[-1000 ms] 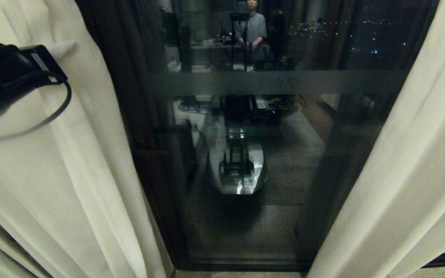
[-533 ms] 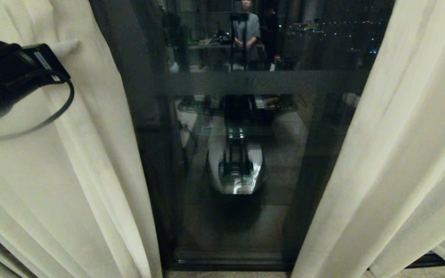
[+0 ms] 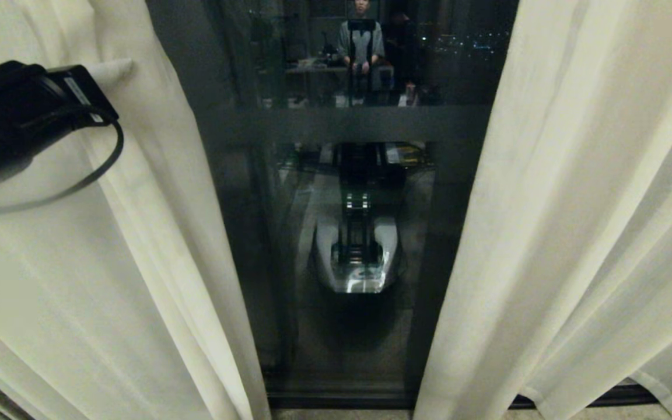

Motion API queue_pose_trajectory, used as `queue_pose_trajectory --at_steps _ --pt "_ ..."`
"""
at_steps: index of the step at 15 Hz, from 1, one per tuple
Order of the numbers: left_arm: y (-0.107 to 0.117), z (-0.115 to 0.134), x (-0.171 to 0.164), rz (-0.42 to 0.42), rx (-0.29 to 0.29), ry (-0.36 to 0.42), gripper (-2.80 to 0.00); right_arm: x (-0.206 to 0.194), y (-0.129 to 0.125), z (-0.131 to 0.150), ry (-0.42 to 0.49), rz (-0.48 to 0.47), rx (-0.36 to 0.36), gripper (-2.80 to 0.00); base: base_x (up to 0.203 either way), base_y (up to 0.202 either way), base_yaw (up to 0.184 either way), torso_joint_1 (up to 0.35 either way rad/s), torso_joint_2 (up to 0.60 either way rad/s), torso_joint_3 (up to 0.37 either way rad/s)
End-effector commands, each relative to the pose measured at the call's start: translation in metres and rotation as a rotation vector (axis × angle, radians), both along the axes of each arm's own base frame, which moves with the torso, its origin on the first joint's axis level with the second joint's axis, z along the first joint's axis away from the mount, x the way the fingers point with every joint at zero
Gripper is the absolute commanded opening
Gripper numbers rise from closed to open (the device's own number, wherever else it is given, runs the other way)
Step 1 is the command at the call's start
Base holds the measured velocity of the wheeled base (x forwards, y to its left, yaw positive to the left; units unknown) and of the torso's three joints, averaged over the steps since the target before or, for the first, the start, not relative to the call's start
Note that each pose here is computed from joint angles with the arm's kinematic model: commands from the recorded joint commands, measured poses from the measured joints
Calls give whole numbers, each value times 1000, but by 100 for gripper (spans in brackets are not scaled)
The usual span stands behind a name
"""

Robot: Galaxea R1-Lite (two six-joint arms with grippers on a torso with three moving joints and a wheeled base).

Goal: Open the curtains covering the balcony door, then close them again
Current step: Close the inner curtains on both sides

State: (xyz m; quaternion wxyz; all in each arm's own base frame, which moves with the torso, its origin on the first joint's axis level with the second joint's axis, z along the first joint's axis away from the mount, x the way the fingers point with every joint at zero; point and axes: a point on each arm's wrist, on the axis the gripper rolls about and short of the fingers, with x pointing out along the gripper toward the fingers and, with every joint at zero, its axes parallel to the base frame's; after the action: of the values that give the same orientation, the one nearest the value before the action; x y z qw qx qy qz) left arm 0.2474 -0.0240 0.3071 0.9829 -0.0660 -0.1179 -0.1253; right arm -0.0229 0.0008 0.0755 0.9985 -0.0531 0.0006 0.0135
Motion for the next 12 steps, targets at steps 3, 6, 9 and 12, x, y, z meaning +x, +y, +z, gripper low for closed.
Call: queue_pose_trajectory --at_steps 3,6,9,12 --pt "-4 -1 2 -18 -1 3 -280 0 0 0 2 1 -1 -280 0 -189 3 4 1 5" --pt "-8 -1 2 -32 -1 1 -280 0 0 0 2 1 -1 -280 0 -190 2 2 2 3" --pt "-13 -1 1 -53 -1 1 -280 0 0 0 2 1 -1 -280 0 -192 -1 3 2 1" --pt "-19 -1 0 -73 0 1 -280 0 0 0 2 1 -1 -280 0 -190 3 2 2 4"
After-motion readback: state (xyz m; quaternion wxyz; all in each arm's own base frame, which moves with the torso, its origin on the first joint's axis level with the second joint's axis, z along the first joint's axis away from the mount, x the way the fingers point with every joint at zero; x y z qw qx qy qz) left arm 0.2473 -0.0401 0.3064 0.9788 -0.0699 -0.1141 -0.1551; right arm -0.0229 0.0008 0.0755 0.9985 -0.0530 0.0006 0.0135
